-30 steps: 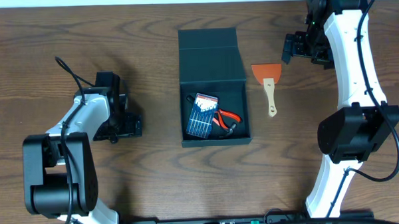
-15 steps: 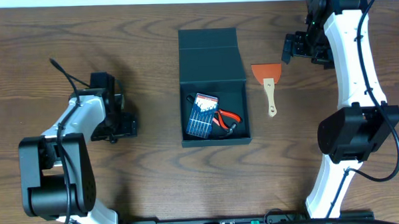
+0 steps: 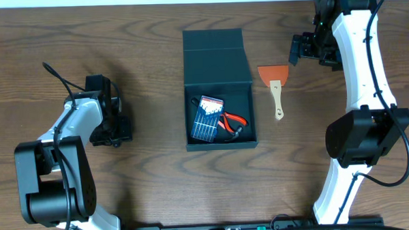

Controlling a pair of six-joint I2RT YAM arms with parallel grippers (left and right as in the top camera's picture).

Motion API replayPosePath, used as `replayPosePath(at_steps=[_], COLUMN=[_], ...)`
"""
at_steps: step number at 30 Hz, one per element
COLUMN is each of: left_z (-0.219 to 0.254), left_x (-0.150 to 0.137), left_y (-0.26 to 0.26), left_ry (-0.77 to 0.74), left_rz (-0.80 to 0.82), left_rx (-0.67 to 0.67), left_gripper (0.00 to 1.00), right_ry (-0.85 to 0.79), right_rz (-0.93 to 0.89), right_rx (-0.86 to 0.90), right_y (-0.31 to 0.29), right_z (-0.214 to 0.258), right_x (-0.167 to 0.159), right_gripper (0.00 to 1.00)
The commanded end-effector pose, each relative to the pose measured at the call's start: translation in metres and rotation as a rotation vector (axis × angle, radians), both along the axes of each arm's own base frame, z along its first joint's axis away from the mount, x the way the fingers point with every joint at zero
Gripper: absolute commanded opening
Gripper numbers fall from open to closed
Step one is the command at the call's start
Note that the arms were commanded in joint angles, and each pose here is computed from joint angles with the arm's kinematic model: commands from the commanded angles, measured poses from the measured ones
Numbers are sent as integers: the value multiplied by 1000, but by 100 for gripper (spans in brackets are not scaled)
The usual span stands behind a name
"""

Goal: Pack container
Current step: 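Lower the left gripper and close it on the screwdriver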

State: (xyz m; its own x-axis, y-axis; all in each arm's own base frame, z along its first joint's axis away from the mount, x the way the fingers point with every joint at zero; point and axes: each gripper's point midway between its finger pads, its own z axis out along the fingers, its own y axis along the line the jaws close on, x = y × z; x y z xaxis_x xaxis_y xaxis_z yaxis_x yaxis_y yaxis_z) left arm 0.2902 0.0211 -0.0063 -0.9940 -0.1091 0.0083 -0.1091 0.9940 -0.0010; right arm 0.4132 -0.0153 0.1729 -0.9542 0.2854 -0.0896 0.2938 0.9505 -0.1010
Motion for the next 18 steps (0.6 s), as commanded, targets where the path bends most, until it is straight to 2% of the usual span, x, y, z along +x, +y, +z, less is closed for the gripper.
replayPosePath(at_steps=[1, 6, 15, 18], left_z=[-13, -13, -13, -13], left_x=[-18, -18, -18, -18], left_y=[12, 12, 12, 12], left_ry=[67, 69, 69, 69], left_rz=[-32, -68, -81, -81], left_rx=[57, 56, 55, 55], left_gripper=[62, 62, 38, 34], right_ry=[-20, -20, -20, -20], right_rz=[7, 7, 7, 8], right_rx=[0, 0, 0, 0], right_y=[0, 0, 0, 0], right_z=[6, 6, 6, 6], right_x=[2, 2, 2, 2], right_gripper=[99, 99, 99, 99])
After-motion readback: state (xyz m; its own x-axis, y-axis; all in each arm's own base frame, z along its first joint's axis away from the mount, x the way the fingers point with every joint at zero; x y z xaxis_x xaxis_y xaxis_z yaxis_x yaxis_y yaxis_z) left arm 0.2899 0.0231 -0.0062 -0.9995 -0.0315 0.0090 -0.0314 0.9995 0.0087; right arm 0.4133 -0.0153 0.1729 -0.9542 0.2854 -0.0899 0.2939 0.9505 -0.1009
